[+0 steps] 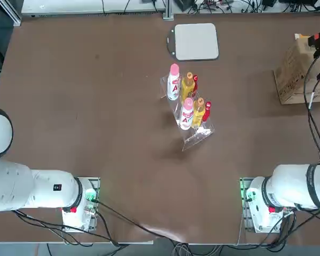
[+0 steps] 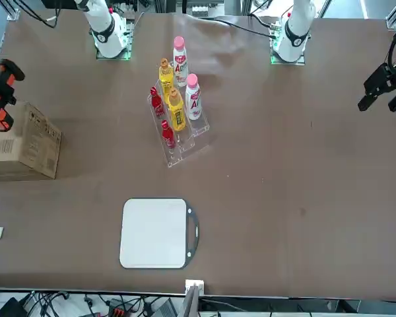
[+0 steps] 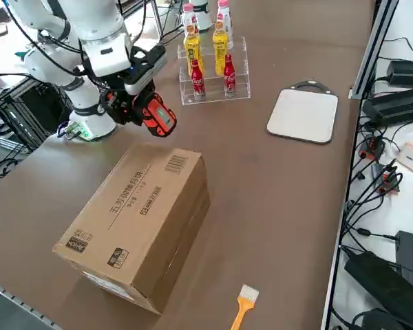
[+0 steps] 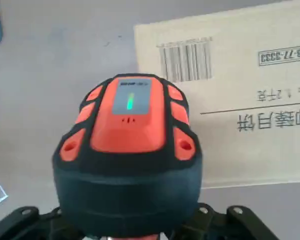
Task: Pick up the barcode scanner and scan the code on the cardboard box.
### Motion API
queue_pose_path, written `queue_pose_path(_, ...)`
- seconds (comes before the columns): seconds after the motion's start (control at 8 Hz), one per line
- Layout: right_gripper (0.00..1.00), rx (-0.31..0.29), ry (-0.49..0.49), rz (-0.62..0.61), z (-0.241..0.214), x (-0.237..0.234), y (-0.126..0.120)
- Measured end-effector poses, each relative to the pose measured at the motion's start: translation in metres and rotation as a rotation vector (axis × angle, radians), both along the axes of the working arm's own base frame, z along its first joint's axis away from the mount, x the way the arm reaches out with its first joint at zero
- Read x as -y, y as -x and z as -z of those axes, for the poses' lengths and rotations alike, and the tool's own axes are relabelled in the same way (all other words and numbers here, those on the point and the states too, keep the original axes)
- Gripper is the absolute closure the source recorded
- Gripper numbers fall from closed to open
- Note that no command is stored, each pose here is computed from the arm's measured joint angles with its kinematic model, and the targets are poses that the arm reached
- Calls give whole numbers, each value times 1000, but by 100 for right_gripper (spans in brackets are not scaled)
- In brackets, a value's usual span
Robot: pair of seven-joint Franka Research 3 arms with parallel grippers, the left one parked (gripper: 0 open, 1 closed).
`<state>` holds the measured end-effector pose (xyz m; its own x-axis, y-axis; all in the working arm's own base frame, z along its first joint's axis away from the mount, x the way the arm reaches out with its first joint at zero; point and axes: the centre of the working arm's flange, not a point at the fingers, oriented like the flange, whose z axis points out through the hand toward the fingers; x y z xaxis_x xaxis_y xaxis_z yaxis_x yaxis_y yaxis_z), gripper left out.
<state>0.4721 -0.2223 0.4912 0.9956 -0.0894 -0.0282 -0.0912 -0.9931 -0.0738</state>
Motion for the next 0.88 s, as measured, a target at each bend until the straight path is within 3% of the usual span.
queue_pose_path(0.5, 64, -36, 47, -7, 19, 16, -39)
queue_pose_path(0.88, 64, -55, 53, -6, 29, 23, -47)
